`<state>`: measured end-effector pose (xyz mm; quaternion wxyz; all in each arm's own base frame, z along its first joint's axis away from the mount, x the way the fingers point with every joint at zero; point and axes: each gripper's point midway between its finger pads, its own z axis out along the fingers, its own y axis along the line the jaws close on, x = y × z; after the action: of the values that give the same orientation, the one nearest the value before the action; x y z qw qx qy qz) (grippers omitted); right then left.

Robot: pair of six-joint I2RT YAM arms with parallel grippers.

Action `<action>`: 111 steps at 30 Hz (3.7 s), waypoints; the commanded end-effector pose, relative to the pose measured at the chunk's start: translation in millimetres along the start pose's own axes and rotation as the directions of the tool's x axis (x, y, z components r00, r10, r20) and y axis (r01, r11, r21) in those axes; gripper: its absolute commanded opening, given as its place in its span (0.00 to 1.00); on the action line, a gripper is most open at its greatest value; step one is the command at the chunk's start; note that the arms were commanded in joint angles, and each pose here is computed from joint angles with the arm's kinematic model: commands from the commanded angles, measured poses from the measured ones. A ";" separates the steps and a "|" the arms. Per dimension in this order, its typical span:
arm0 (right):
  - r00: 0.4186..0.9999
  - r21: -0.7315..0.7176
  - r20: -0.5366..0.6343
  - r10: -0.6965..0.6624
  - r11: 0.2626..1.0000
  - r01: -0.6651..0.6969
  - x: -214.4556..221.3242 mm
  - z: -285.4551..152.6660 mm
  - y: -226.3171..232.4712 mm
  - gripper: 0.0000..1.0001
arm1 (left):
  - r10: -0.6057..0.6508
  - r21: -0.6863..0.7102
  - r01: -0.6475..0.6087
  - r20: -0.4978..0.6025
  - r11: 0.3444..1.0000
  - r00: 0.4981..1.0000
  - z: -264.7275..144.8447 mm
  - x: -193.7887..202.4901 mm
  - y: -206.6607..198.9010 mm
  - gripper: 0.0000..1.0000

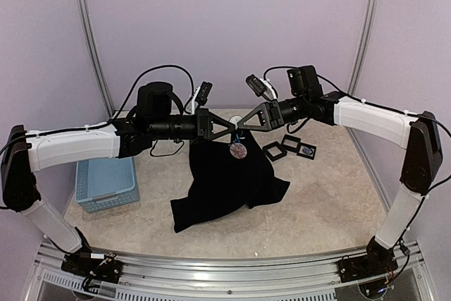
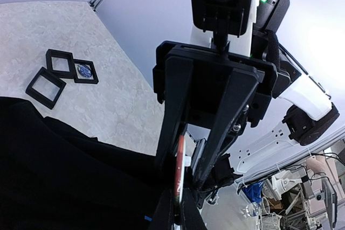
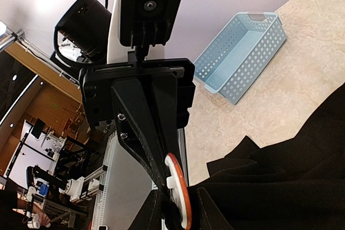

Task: Remove the brooch from the garment
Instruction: Open the brooch with the crumpled clothing, then pass from the left arm to the right

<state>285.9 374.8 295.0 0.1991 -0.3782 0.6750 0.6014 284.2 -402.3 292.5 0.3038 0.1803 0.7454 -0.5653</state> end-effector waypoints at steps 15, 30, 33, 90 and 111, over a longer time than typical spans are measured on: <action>0.997 0.054 -0.020 0.071 0.996 -0.070 9.7 6.2 -14.5 0.00 | 0.066 0.047 -0.065 -0.009 0.997 0.998 6.9 -6.1 -22.8 0.00; 0.963 0.217 -0.107 0.246 0.951 -0.219 39.1 15.3 -70.1 0.00 | 0.087 0.077 -0.084 -0.039 0.993 0.995 17.8 -8.5 -29.8 0.00; 0.950 0.262 -0.121 0.289 0.932 -0.250 48.2 16.3 -83.5 0.00 | 0.094 0.084 -0.090 -0.047 0.992 0.994 20.3 -8.2 -33.0 0.00; 1.000 0.148 -0.023 0.022 0.989 -0.018 17.4 -28.6 -35.8 0.37 | -0.058 0.046 0.063 -0.104 0.997 0.993 19.1 10.0 16.1 0.00; 0.998 0.083 -0.055 0.028 0.996 -0.023 20.9 -12.0 -31.7 0.20 | -0.057 0.058 0.065 -0.131 0.996 0.990 26.2 10.7 15.9 0.00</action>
<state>304.7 352.0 263.3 0.2025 -0.3709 0.7140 0.5583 293.3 -416.9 255.7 0.2247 0.1879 0.7655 -0.5730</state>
